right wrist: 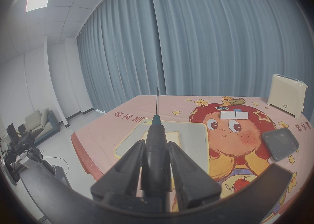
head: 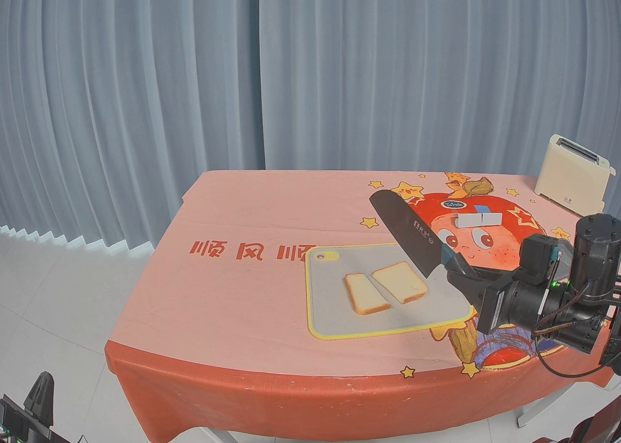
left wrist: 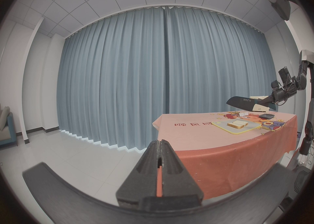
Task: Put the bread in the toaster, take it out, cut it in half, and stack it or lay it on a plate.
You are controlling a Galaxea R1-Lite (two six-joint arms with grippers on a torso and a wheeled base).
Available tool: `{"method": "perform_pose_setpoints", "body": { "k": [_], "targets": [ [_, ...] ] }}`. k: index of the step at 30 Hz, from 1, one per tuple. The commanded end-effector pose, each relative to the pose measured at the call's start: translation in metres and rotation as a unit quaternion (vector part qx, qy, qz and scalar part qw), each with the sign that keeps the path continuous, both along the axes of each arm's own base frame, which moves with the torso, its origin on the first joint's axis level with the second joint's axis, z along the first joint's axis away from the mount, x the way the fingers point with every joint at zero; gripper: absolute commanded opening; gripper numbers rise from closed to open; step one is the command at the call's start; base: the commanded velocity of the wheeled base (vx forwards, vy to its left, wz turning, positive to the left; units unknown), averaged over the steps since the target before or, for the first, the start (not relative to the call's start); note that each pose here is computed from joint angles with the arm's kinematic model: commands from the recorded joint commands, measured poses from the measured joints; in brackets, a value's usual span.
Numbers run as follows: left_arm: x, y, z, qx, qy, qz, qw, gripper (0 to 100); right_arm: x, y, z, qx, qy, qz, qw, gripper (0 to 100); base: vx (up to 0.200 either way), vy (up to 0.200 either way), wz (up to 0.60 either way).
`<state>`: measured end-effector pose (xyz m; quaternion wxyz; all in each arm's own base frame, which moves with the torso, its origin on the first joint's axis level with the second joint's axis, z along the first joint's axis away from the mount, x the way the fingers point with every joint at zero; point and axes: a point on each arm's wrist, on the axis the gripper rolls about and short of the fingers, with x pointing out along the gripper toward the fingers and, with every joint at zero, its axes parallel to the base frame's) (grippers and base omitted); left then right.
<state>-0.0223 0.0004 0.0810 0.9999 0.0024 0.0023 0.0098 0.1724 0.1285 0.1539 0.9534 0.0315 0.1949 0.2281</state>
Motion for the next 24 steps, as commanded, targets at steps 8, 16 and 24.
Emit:
{"method": "perform_pose_setpoints", "body": {
  "k": [8, 16, 24],
  "targets": [
    [0.0018, 0.0000, -0.0047, 0.000, 0.012, 0.000, 0.9999, 0, -0.0030, -0.0033, 0.0053, 0.002, -0.014, 0.001, 0.9999, 0, 0.000, 0.000, 0.00],
    [0.0018, 0.0000, -0.0047, 0.000, 0.012, 0.000, 0.9999, 0, -0.0053, -0.0070, 0.0104, 0.002, -0.027, 0.000, 0.9996, 0, 0.000, 0.000, 0.00],
    [0.0018, 0.0000, -0.0047, 0.000, 0.012, 0.000, 0.9999, 0, -0.0078, -0.0054, 0.0076, -0.008, -0.026, 0.009, 0.9996, 0, 0.000, 0.000, 0.00]
  ]
}}
